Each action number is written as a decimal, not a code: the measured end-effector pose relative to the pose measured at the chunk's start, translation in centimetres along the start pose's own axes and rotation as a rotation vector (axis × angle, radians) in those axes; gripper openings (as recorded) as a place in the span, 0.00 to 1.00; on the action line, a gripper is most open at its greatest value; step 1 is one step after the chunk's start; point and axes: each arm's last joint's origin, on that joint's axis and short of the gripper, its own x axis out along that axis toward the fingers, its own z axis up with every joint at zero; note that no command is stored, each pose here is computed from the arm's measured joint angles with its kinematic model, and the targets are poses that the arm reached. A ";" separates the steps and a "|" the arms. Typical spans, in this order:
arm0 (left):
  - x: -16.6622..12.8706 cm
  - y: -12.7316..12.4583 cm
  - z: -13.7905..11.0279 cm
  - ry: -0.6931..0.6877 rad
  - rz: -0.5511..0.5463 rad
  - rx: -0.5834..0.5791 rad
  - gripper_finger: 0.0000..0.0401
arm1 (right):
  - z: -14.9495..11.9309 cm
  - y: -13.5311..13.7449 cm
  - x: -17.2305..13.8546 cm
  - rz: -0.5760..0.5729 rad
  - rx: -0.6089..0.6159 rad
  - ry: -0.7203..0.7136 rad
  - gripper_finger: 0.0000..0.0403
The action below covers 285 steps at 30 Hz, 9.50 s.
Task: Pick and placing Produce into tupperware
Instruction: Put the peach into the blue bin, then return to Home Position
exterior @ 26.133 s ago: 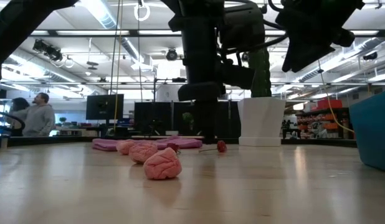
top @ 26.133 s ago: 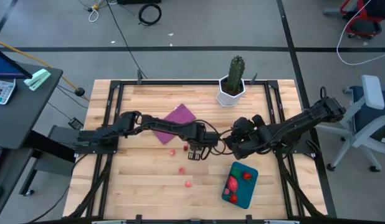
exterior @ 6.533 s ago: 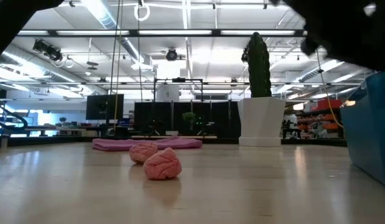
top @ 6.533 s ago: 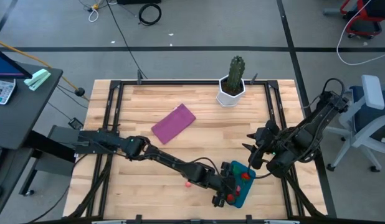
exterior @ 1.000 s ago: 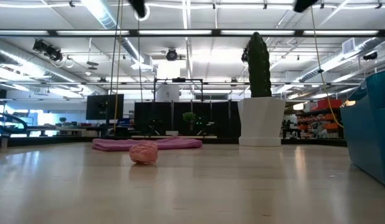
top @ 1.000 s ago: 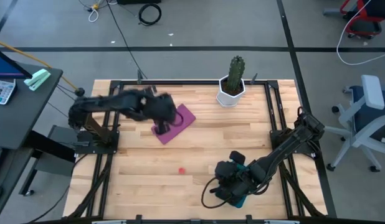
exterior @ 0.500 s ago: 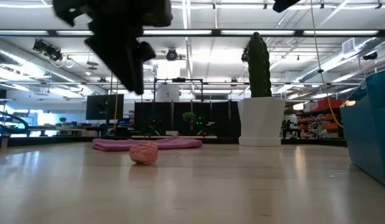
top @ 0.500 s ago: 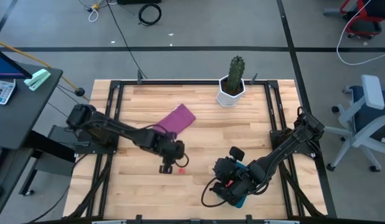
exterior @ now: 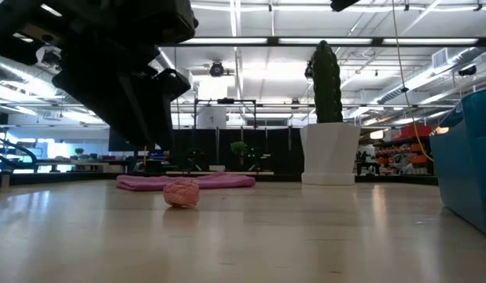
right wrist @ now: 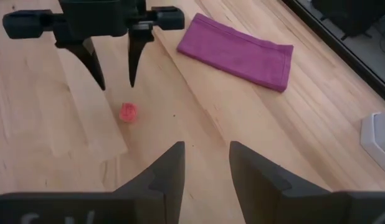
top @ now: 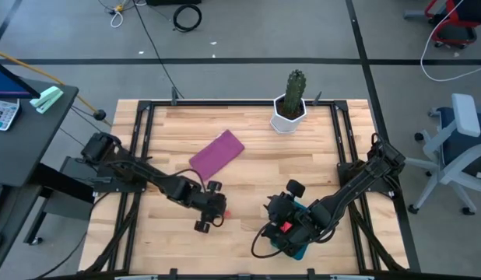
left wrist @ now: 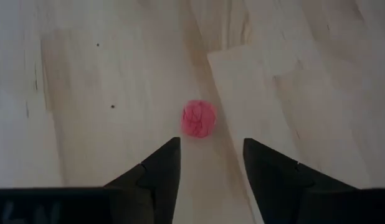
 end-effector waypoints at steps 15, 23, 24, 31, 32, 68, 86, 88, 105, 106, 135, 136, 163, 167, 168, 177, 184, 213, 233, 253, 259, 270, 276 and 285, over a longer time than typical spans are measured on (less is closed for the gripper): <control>3.7 0.0 -0.7 -0.026 0.004 -0.018 0.60 | 0.0 0.0 0.0 0.003 0.007 -0.001 0.33; 4.5 0.1 -1.0 -0.006 0.009 -0.069 0.58 | 0.0 0.0 0.0 0.003 0.008 0.000 0.33; 4.6 0.1 -1.0 -0.007 0.009 -0.080 0.58 | 0.0 0.0 0.0 0.003 0.008 0.000 0.33; 5.4 0.1 -1.2 -0.003 0.022 -0.122 0.56 | 0.0 0.0 0.0 0.003 0.008 0.000 0.33; 5.4 0.1 -1.2 -0.003 0.025 -0.122 0.54 | 0.0 0.0 0.0 0.004 0.009 0.000 0.33; 6.0 0.8 18.2 -0.551 -0.008 0.136 0.12 | 3.6 -15.2 -11.4 0.106 0.164 -0.098 0.33; 12.0 0.4 18.7 -0.288 -0.016 0.181 0.38 | 0.0 -13.4 -7.7 0.039 0.055 0.049 0.33; 11.9 0.4 18.9 -0.305 -0.014 0.180 0.44 | -0.4 -13.3 -7.4 0.028 0.059 0.058 0.33; -7.2 9.1 21.2 -0.337 0.326 0.077 0.50 | 0.5 -17.2 -10.1 0.118 -0.058 -0.031 0.33; -9.2 9.9 21.1 -0.364 0.343 0.061 0.50 | 0.6 -18.0 -10.6 0.141 -0.043 -0.049 0.33; -33.7 7.1 -2.5 -0.684 0.202 -0.504 0.43 | -11.7 -20.0 -2.7 1.100 0.046 -0.756 0.33; -32.7 7.0 -3.0 -0.691 0.196 -0.501 0.43 | -12.2 -20.0 -2.1 1.110 0.054 -0.769 0.33; -30.5 5.9 -18.7 -1.030 0.190 -0.474 0.40 | -13.3 -22.5 -0.9 1.253 -0.002 -1.020 0.33; -28.6 6.0 -18.7 -0.981 0.190 -0.486 0.40 | -13.7 -22.9 -0.2 1.137 0.053 -0.942 0.33; -28.0 6.0 -18.6 -0.964 0.191 -0.487 0.40 | -13.8 -23.1 -0.1 1.120 0.061 -0.939 0.33; -21.9 6.1 -17.4 -1.001 0.186 -0.487 0.40 | -14.1 -24.0 -0.5 1.158 0.027 -0.980 0.33; -18.2 6.1 -17.5 -1.018 0.147 -0.540 0.37 | -13.6 -24.6 -1.3 1.151 0.010 -0.952 0.33; -12.2 6.0 -19.0 -1.039 0.124 -0.509 0.34 | -14.7 -24.0 0.9 0.984 0.083 -0.955 0.33; -11.8 5.9 -19.1 -1.011 0.178 -0.412 0.35 | -16.2 -23.4 2.9 0.923 0.040 -0.688 0.33; -12.0 6.0 -19.0 -1.044 0.170 -0.426 0.37 | -16.4 -23.3 3.1 0.931 0.071 -0.638 0.33; -12.1 6.0 -19.0 -1.049 0.170 -0.426 0.37 | -16.4 -23.3 3.1 0.931 0.071 -0.638 0.33; -12.1 6.0 -19.0 -1.050 0.169 -0.426 0.36 | -16.4 -23.3 3.1 0.931 0.071 -0.638 0.33; -12.1 6.0 -19.0 -1.052 0.169 -0.426 0.38 | -16.4 -23.3 3.1 0.931 0.071 -0.638 0.33; -12.1 6.0 -19.0 -1.052 0.168 -0.426 0.36 | -16.4 -23.3 3.1 0.931 0.070 -0.638 0.33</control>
